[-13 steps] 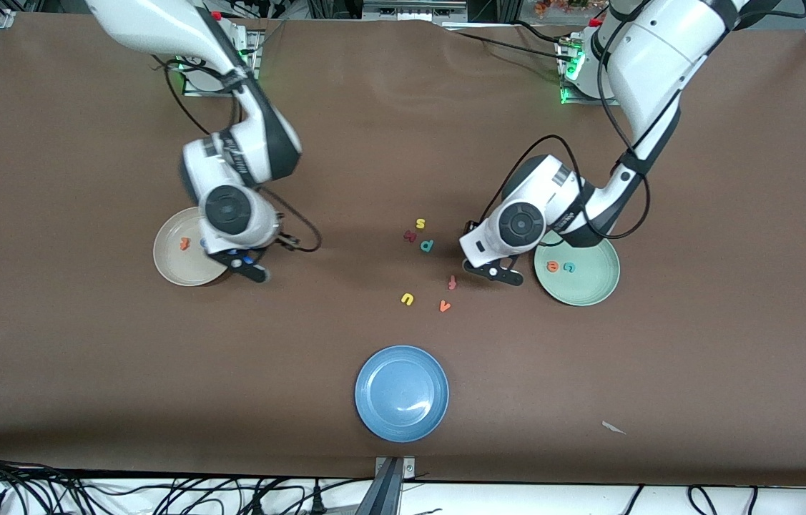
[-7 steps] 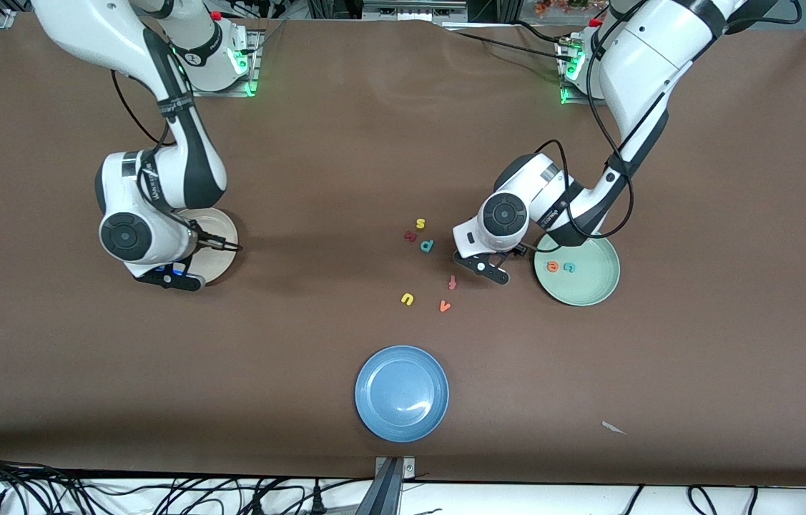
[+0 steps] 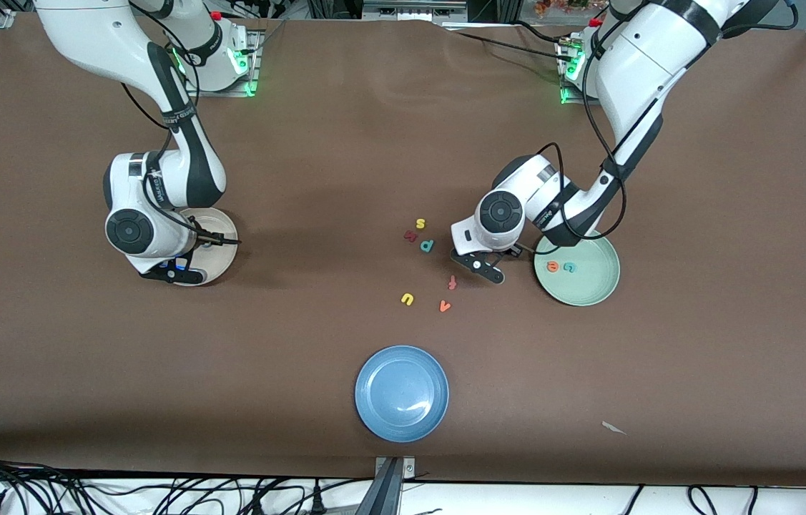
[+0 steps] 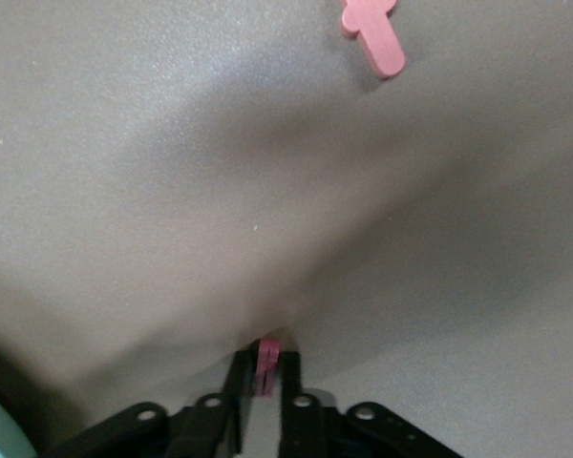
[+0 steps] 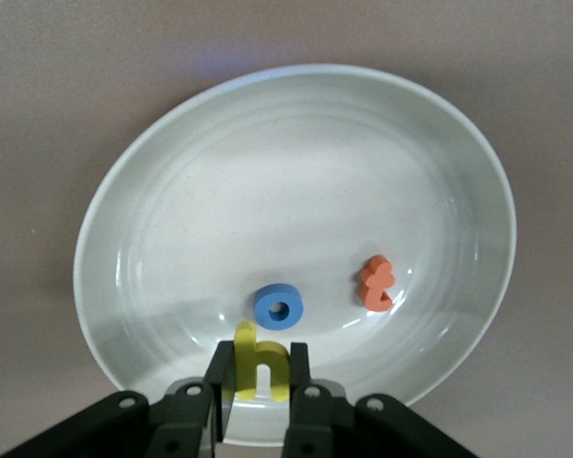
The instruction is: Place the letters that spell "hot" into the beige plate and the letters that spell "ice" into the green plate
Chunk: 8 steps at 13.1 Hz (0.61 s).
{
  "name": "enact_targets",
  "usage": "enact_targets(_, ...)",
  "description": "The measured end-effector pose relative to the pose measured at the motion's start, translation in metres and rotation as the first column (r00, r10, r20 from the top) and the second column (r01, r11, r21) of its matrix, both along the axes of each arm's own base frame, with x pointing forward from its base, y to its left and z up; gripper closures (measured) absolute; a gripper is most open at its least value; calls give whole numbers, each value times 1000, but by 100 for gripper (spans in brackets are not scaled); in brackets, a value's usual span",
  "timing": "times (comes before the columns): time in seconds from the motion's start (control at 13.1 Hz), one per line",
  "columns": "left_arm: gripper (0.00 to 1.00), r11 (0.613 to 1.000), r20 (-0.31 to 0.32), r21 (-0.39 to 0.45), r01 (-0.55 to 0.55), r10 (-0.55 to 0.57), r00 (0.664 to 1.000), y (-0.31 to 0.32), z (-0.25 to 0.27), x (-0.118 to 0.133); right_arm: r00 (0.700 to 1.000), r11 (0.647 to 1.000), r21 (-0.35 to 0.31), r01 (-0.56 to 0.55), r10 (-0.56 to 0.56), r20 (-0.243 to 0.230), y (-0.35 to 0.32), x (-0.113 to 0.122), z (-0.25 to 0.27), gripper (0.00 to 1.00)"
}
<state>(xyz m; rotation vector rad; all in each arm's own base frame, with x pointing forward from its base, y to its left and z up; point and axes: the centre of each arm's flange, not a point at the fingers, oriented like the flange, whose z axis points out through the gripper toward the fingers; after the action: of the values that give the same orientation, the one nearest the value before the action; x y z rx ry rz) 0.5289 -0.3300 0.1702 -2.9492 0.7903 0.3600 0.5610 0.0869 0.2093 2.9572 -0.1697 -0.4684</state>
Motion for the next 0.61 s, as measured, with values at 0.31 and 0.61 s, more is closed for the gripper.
enact_targets(0.31,90,1000,-3,14,-7,7,1000,4,6,4,999,998,57,37,-36,-11,3,-1,-6,74)
enact_targets(0.61,90,997,-33,75,24,-22,999,41,51,28,1000,998,59,14,-13,-10,2,-1,-19,56)
